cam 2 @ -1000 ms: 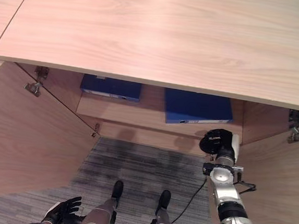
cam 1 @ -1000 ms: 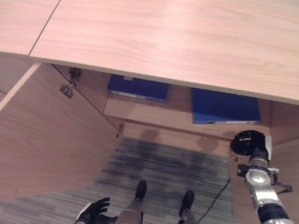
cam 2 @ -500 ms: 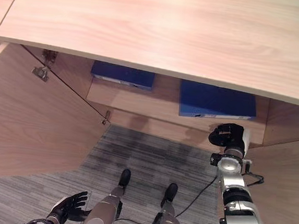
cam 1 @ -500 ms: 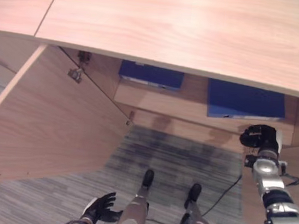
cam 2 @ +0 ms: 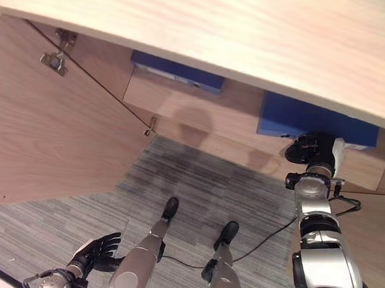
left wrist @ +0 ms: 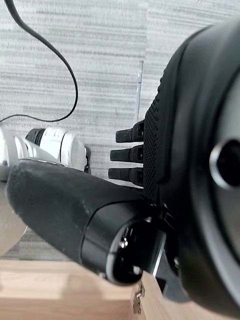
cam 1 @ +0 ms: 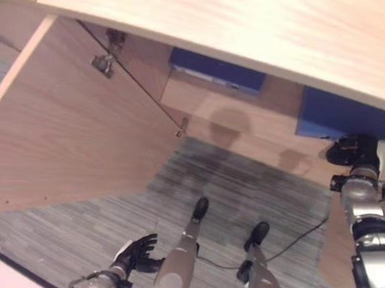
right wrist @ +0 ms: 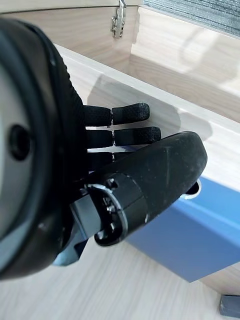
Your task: Put the empty folder in the office cabinet
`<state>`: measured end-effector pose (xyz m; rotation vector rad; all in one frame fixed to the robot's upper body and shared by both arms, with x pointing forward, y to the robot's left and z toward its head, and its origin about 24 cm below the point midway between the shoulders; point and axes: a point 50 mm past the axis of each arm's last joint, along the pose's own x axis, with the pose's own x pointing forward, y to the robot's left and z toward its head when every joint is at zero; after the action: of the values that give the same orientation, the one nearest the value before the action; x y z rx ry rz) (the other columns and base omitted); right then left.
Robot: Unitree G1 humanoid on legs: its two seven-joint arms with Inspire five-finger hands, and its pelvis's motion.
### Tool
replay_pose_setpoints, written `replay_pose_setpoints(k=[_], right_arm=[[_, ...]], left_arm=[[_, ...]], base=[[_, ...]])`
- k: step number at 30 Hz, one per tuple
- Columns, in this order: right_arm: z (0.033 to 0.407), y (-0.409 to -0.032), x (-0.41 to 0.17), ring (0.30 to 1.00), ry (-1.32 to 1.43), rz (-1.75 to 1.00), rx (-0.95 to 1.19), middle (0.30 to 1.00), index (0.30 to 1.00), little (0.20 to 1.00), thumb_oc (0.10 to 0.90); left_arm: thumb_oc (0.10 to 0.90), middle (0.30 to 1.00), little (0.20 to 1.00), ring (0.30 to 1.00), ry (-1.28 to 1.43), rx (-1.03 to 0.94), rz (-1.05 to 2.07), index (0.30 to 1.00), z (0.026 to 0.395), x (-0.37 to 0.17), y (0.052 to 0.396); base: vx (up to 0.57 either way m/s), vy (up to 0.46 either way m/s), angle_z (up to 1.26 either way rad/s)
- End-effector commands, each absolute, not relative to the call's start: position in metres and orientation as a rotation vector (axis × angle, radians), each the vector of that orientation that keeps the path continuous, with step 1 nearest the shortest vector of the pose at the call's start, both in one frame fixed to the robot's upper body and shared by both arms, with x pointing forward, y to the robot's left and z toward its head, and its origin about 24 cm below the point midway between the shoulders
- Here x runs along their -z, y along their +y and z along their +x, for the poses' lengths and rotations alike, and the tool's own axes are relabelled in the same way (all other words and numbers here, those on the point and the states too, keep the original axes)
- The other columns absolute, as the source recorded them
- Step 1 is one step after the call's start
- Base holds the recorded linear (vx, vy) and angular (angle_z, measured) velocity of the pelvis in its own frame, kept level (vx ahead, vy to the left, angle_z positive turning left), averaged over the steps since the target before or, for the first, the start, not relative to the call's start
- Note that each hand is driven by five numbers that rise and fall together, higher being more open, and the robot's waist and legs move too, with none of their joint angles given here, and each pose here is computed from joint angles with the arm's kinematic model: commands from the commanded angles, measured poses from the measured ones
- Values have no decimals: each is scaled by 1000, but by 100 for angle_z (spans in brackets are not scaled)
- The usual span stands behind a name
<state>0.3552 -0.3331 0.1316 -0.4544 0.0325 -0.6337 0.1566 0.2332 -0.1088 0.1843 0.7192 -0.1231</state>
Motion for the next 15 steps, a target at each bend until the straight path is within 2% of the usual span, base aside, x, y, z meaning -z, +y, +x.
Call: replay_pose_setpoints(k=[1, 15], right_arm=[[347, -361, -184, 300, -124, -541, 730, 300, 300, 300, 400], [348, -373, -222, 300, -164, -578, 810, 300, 300, 300, 400]], left_arm=[[800, 900, 900, 900, 777, 147, 218, 900, 134, 115, 240], [800, 900, 900, 900, 706, 145, 178, 900, 153, 105, 233]], base=[[10, -31, 7], [-12, -28, 6]])
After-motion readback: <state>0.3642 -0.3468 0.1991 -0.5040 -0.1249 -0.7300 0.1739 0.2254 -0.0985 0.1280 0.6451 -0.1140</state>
